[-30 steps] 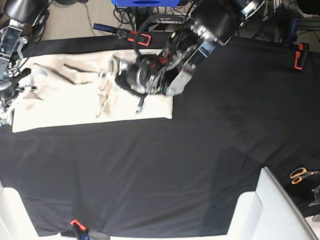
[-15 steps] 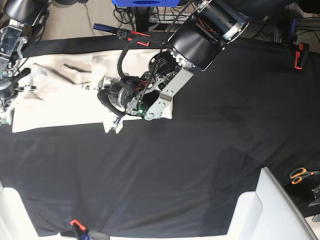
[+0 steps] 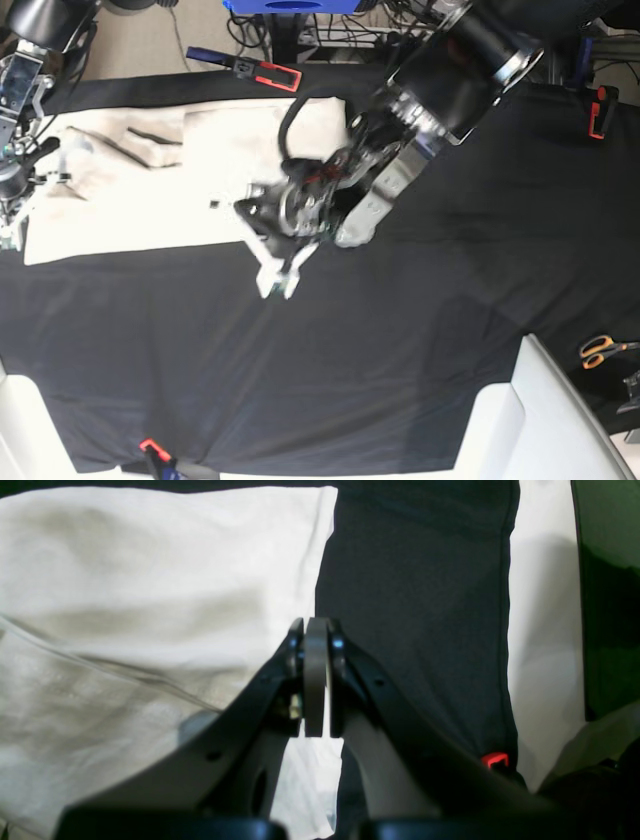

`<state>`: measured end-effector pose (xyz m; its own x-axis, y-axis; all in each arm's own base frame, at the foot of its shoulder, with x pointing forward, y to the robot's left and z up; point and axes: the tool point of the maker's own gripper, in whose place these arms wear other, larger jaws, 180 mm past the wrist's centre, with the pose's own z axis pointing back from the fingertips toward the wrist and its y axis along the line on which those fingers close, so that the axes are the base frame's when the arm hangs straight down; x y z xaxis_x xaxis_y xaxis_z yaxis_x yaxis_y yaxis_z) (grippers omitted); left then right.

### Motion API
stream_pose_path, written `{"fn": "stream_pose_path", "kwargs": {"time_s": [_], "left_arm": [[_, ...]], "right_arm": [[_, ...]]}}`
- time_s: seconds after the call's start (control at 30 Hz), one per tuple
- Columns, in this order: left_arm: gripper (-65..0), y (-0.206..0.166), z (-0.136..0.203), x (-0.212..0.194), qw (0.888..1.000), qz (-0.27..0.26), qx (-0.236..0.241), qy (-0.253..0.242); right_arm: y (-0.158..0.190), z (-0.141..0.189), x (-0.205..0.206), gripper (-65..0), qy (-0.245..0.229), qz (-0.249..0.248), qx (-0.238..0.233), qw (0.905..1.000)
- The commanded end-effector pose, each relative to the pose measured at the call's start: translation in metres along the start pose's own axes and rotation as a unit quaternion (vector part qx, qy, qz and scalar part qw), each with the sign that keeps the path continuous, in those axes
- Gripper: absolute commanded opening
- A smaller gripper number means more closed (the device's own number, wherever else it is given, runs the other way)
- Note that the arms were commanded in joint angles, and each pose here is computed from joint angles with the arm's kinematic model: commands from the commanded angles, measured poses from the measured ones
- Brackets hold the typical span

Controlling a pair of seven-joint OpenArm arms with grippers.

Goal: Fold the T-shirt properly
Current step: 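Smooth the folded section with the left gripper and release it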

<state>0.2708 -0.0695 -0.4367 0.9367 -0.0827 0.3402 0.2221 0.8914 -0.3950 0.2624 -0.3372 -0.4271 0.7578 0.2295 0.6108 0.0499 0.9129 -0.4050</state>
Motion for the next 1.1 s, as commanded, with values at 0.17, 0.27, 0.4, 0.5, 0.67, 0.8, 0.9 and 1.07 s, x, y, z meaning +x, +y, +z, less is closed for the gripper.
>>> {"fn": "stream_pose_path", "kwargs": {"time_s": [0.17,0.27,0.4,0.5,0.67,0.8,0.9,1.07], "left_arm": [[-65.0,0.011,0.004,-0.02,1.0,0.01,0.004,0.009],[-65.0,0.023,0.004,-0.03,1.0,0.012,0.016,0.017],[-65.0,0.032,0.005,-0.031,0.999,0.012,0.025,0.016],[-65.0,0.036,0.006,-0.026,0.999,0.009,0.03,0.011],[-65.0,0.035,0.012,-0.011,1.0,0.01,0.025,-0.006],[-65.0,0.039,0.02,0.006,0.999,0.023,0.024,-0.027],[-65.0,0.044,0.018,0.009,0.999,0.023,0.032,-0.025],[-65.0,0.066,0.006,-0.002,0.998,0.035,0.06,-0.003]], "right_arm": [[-0.011,0.001,0.015,-64.7,-0.023,0.0,-0.013,0.9996],[-0.011,0.001,0.015,-64.7,-0.023,0.0,-0.013,0.9997],[-0.011,0.001,0.015,-64.7,-0.023,0.0,-0.013,0.9997],[-0.011,0.001,0.014,-64.7,-0.022,0.0,-0.012,0.9997],[-0.01,0.001,0.014,-64.5,-0.022,0.0,-0.012,0.9997],[-0.01,0.001,0.014,-64.5,-0.022,0.001,-0.012,0.9997],[-0.01,0.001,0.015,-64.5,-0.023,0.0,-0.012,0.9997],[-0.009,0.001,0.016,-64.5,-0.024,-0.001,-0.011,0.9997]]}}
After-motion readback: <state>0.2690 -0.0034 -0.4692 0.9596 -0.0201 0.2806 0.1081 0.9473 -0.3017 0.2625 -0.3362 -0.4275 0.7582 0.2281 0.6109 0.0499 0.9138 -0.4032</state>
